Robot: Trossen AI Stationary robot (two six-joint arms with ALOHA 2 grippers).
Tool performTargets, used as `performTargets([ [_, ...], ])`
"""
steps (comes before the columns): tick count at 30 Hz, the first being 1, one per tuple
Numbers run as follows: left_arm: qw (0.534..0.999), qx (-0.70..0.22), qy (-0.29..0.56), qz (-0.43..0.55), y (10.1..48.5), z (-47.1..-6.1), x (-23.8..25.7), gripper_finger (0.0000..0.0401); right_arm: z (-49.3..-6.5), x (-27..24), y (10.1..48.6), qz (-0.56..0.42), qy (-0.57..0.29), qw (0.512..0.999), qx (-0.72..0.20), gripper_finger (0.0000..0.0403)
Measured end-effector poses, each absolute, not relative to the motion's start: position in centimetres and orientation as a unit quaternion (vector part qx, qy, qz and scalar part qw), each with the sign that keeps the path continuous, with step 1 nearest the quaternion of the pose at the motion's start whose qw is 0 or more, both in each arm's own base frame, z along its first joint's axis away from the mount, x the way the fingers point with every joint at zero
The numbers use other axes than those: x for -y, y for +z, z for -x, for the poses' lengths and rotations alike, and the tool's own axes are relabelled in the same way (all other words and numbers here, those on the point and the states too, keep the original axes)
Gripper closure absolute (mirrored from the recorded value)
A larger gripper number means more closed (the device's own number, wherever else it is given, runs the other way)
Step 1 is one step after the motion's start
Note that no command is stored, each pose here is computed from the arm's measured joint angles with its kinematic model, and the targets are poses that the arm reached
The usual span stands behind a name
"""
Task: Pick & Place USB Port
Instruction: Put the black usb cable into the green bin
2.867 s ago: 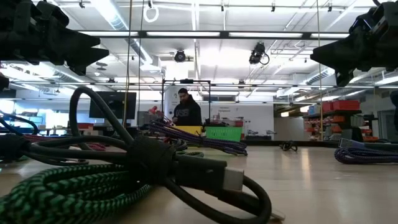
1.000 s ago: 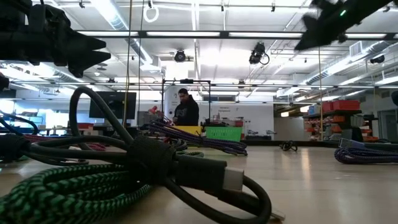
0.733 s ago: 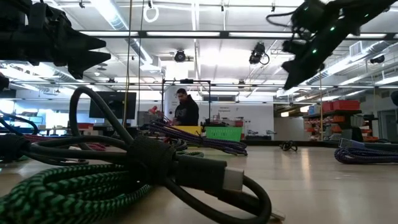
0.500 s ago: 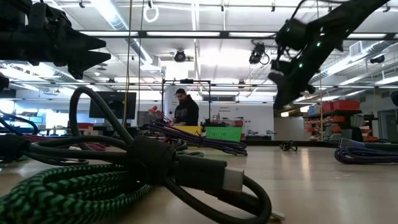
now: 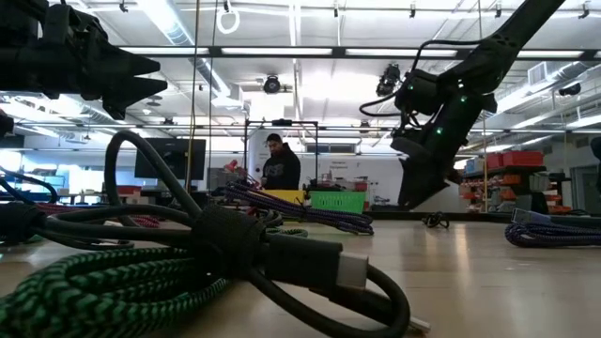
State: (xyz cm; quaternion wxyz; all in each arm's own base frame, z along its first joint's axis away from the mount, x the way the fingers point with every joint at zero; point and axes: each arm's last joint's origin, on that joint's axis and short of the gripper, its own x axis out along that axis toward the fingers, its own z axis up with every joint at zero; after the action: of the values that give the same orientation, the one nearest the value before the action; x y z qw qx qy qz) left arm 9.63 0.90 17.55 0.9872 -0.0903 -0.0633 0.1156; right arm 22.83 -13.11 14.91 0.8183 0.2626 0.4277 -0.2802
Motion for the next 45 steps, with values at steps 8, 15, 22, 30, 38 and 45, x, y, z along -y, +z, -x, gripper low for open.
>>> performTargets([
  [8, 0.987, 0.063, 0.116, 0.09, 17.6, -9.6, -0.9, 0.0181, -21.9, 13.2, 14.5, -0.276, -0.304, 0.787, -0.46, 0.0193],
  [15, 0.987, 0.063, 0.116, 0.09, 17.6, -9.6, -0.9, 0.0181, -21.4, 13.6, 14.4, -0.287, -0.318, 0.774, -0.465, 0.0193],
  [22, 0.987, 0.063, 0.116, 0.09, 17.5, -9.6, -0.9, 0.0181, -20.7, 14.3, 14.3, -0.297, -0.333, 0.764, -0.466, 0.0192],
  [30, 0.987, 0.063, 0.116, 0.09, 17.6, -9.6, -0.9, 0.0181, -20.6, 13.5, 14.1, -0.306, -0.336, 0.745, -0.488, 0.0192],
  [38, 0.987, 0.063, 0.116, 0.089, 17.6, -9.6, -0.9, 0.0181, -21.7, 12.0, 14.2, -0.294, -0.32, 0.758, -0.486, 0.0202],
  [45, 0.987, 0.063, 0.116, 0.089, 17.5, -9.6, -0.9, 0.0181, -22.4, 11.3, 13.7, -0.287, -0.306, 0.761, -0.495, 0.0224],
])
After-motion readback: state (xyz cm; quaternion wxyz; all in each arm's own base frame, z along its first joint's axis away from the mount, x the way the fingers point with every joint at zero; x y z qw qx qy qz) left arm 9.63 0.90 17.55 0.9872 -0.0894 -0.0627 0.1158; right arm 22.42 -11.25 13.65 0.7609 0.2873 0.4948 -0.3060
